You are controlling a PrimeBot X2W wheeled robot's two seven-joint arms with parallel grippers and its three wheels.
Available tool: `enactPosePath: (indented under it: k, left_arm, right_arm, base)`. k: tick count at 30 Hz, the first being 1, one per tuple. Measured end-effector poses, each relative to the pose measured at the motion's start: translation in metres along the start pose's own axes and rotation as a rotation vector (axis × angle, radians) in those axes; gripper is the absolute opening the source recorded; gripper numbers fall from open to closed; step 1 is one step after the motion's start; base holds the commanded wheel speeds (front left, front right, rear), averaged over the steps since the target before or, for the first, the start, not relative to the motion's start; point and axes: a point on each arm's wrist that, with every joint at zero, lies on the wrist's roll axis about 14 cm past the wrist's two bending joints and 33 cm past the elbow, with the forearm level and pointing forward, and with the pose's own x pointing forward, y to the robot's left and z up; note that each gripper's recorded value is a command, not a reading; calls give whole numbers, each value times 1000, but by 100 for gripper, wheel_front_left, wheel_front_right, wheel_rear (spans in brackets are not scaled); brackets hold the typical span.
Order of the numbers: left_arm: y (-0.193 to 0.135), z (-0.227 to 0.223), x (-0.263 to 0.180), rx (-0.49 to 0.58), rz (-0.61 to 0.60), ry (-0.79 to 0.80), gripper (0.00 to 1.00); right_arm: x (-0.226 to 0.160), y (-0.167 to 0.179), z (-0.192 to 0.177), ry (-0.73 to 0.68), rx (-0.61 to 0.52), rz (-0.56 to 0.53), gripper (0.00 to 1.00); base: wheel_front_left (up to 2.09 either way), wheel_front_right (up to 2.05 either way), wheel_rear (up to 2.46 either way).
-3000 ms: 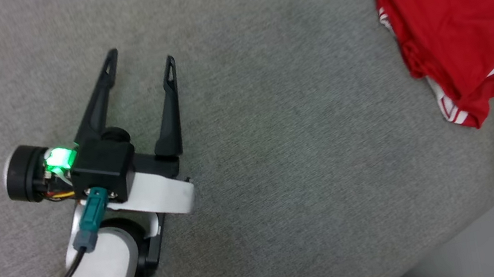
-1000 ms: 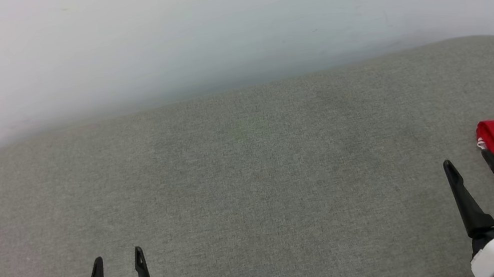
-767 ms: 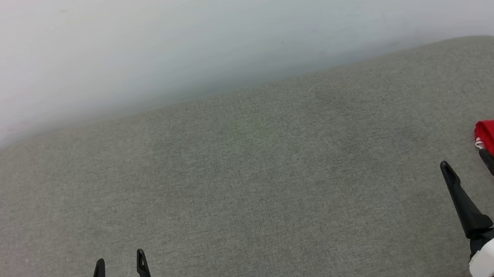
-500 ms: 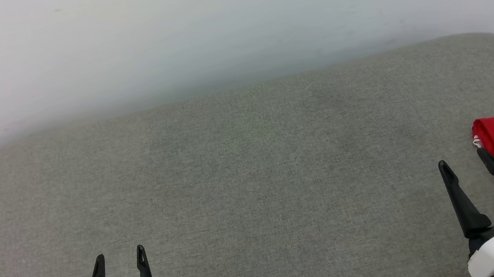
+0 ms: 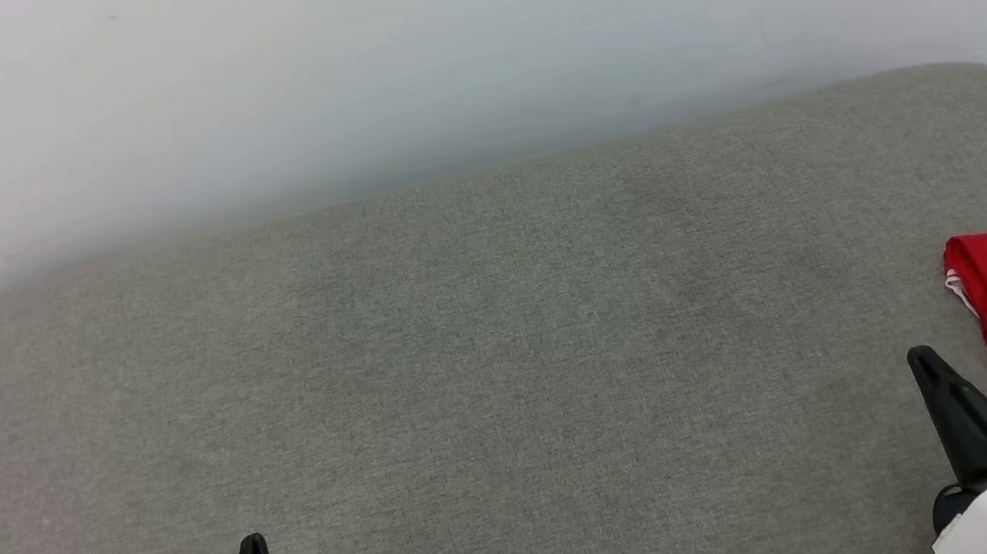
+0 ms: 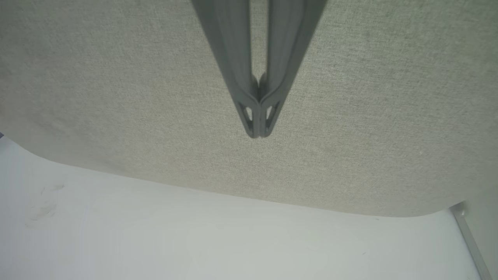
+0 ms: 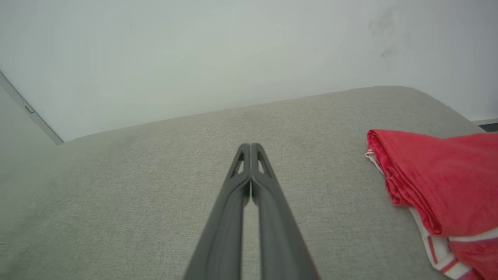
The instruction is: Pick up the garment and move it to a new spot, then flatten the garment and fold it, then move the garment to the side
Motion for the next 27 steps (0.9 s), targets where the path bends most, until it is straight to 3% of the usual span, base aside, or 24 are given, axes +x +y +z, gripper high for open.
enactPosePath:
  k: [27]
  left_arm:
    - [12, -1, 14, -461, 52, 69, 0]
  right_arm:
    - [15, -5, -3, -8, 466, -22, 0]
  base:
    - [0, 0, 0]
